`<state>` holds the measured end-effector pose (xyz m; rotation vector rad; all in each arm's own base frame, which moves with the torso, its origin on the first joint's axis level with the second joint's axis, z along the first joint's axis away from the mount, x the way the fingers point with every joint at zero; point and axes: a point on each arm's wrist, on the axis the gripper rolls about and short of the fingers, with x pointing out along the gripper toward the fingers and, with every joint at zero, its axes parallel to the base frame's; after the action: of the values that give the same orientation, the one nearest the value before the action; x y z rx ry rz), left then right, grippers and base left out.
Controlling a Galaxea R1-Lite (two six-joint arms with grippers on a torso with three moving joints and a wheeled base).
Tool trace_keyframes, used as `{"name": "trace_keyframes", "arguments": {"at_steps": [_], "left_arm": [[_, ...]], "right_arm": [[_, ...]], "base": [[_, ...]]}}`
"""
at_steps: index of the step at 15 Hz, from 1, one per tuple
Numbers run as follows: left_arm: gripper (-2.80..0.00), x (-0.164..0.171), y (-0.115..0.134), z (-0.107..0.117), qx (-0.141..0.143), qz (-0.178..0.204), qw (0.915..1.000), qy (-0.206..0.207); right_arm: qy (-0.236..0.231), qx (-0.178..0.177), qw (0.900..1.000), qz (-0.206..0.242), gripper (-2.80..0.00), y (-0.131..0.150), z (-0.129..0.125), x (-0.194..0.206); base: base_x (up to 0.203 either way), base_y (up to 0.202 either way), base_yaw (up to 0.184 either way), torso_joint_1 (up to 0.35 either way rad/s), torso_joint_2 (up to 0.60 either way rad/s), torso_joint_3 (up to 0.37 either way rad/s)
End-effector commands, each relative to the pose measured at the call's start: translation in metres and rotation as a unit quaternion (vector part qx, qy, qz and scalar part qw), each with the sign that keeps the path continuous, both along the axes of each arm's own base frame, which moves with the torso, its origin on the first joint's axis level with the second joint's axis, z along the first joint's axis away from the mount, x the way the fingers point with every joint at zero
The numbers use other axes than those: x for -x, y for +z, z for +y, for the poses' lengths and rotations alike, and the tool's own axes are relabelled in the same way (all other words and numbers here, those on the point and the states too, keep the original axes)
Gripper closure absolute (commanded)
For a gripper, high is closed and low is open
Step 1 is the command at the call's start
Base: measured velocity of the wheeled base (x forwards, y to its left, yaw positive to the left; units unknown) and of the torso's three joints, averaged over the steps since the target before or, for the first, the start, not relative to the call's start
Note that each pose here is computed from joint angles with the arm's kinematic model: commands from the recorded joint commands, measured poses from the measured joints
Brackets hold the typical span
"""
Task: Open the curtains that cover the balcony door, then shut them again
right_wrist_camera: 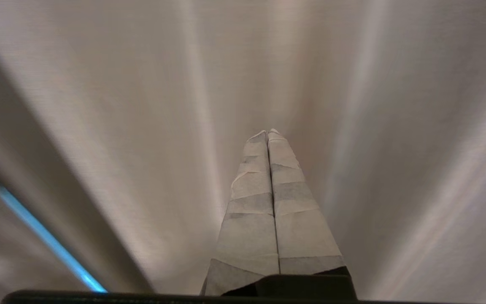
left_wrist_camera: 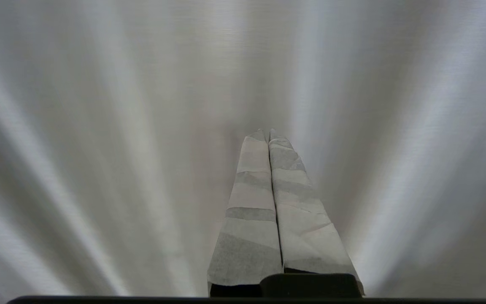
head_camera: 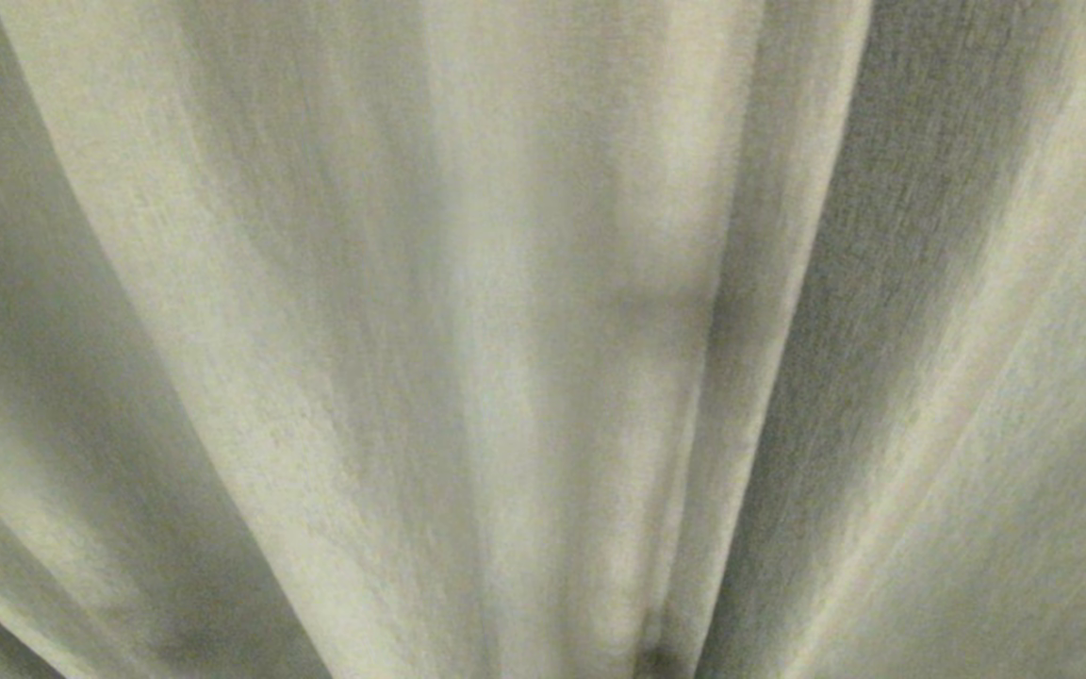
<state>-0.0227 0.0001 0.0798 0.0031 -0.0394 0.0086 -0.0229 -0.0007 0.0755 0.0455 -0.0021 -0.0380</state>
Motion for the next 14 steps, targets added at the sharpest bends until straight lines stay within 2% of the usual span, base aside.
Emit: {"name": "trace_keyframes", "arguments": {"at_steps": [1,4,14], "left_arm": [[0.0,0.0001,0.0001,0.0,0.001,-0.001,1.0,0.0],[0.0,0.0001,0.0001,0.0,0.002,-0.001,1.0,0.0],[0.0,0.0001,0.0001,0.0,0.003,-0.001,1.0,0.0]], "right_arm": [[0.0,0.0,1.0,0.001,0.0,0.0,0.0,-0.0001],[0.0,0.0,1.0,0.001,0.0,0.0,0.0,-0.0001],[0.0,0.0,1.0,0.001,0.0,0.0,0.0,-0.0001]], "base": [[0.0,-0.188,0.0,0.005,0.0,0.005],[0.0,-0.112,0.001,0.0,0.0,0.002],[0.0,0.0,0.0,0.0,0.0,0.0]]}}
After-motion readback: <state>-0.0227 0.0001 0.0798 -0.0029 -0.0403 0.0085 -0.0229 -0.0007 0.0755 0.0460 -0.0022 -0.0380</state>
